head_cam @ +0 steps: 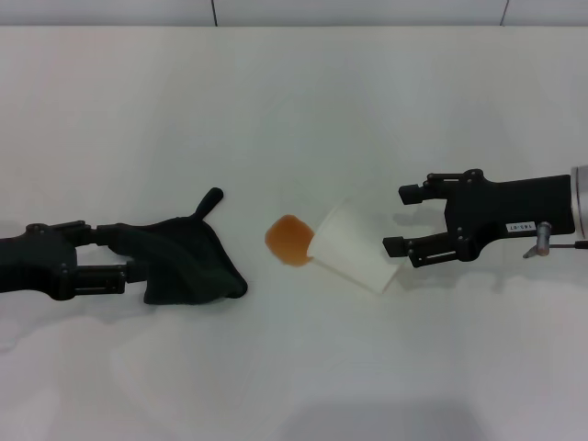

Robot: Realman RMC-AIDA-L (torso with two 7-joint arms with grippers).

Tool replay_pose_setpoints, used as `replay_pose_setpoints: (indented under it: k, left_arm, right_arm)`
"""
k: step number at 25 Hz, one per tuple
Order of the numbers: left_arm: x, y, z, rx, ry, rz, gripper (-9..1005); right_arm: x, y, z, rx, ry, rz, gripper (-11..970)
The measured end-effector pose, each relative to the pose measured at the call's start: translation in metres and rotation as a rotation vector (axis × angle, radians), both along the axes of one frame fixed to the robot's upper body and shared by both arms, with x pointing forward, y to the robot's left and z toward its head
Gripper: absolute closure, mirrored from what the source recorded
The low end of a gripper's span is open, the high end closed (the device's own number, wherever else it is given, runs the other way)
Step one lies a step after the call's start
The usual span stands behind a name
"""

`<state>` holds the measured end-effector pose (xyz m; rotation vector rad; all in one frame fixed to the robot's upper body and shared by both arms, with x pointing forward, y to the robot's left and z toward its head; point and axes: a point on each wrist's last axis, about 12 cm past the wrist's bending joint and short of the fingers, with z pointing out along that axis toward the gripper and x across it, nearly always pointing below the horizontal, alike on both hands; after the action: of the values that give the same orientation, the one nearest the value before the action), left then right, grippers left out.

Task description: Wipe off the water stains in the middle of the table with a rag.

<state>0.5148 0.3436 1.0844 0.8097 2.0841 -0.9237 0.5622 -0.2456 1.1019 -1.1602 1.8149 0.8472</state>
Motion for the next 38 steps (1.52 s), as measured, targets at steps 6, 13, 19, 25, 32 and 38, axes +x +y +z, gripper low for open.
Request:
replay_pose_setpoints:
  k: [6,13,19,25,32,38]
  left_arm:
    - [0.0,0.0,0.0,0.001,0.0,-0.001,109]
    - [0.0,0.0,0.0,0.0,-0.001,0.0,109]
    - [0.0,0.0,0.0,0.0,-0.001,0.0,110]
    - [-0.002,0.002,-0.001,0.0,0.001,0.008,111]
    - [-0.001,0.003,0.0,0.003,-0.007,0.007,112]
    - [0.001,0.003,0.002,0.005,-0.013,0.004,112]
  right_arm:
    - [0.0,0.0,0.0,0.0,0.0,0.0,118]
    - [0.0,0.0,0.0,0.0,0.0,-0.001,118]
    - [0.0,0.0,0.0,0.0,0.0,-0.002,117]
    - [0.007,0.0,0.027,-0.024,0.066,-0.032,117]
    - [0.012,0.001,0.075,-0.123,0.206,-0.068,118]
    - [0.019,0.014,0.087,-0.2,0.302,-0.045,117]
